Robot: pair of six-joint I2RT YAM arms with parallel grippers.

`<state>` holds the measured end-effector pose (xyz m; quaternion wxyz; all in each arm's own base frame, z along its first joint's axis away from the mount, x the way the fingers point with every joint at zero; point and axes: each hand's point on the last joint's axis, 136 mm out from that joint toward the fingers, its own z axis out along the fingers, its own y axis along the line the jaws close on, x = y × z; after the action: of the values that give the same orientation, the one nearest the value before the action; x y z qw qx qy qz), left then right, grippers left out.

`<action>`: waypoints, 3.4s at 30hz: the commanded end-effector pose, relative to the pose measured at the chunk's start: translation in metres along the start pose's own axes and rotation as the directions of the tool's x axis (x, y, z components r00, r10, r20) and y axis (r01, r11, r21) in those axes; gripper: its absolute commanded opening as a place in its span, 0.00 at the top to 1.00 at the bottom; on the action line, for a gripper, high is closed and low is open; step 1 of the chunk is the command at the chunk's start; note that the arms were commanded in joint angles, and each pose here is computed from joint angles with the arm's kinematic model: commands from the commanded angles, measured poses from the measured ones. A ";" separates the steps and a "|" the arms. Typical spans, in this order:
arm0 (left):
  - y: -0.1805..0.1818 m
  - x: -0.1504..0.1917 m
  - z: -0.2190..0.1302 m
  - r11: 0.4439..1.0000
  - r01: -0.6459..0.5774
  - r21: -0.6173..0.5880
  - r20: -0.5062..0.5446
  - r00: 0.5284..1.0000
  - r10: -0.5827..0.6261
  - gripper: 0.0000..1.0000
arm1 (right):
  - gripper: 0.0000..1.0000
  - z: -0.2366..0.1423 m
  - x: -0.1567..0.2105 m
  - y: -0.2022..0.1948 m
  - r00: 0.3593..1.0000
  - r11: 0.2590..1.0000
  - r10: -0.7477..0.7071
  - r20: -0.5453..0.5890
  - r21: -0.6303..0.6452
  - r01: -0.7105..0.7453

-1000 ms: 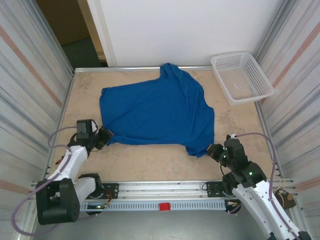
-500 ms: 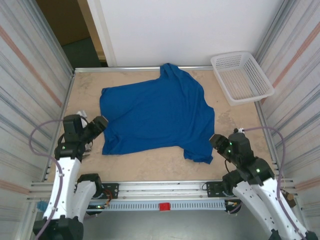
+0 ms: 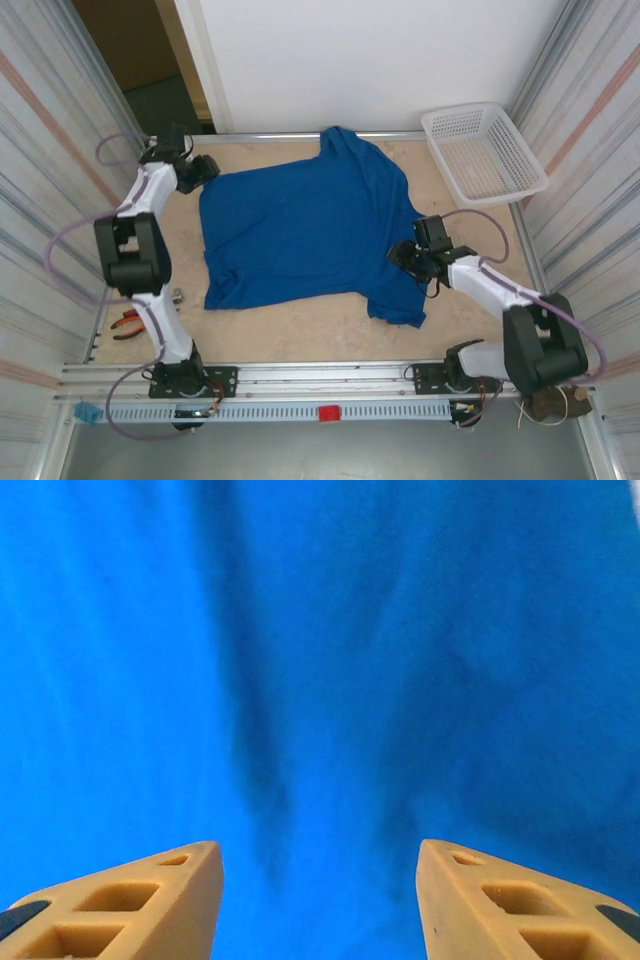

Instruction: Fold the inside-out t-shirt

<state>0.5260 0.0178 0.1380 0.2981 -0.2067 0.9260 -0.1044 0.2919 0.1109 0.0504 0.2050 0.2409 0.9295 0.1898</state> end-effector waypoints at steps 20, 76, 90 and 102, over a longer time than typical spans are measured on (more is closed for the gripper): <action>0.038 -0.016 0.081 0.846 -0.376 -0.379 -0.191 0.926 0.326 0.65 | 0.50 0.014 -0.015 -0.017 0.990 0.991 0.121 0.068 0.055 -0.125; 0.030 -0.043 0.082 0.989 -0.088 -0.115 -0.058 0.995 0.082 0.58 | 0.52 0.011 -0.014 -0.054 0.962 0.945 0.243 0.128 0.194 -0.264; 0.041 -0.031 0.094 0.907 -0.274 -0.321 -0.094 0.962 0.257 0.59 | 0.52 0.010 -0.015 -0.056 0.960 0.942 0.243 0.141 0.200 -0.268; 0.047 -0.017 0.110 0.905 -0.283 -0.317 -0.139 0.958 0.251 0.60 | 0.52 0.007 -0.019 -0.055 0.957 0.941 0.247 0.155 0.199 -0.275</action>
<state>0.5899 0.0571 0.0475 0.2343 -0.1272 0.9607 0.0778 0.2970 0.0708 0.0252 0.2099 0.3792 0.8928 0.1225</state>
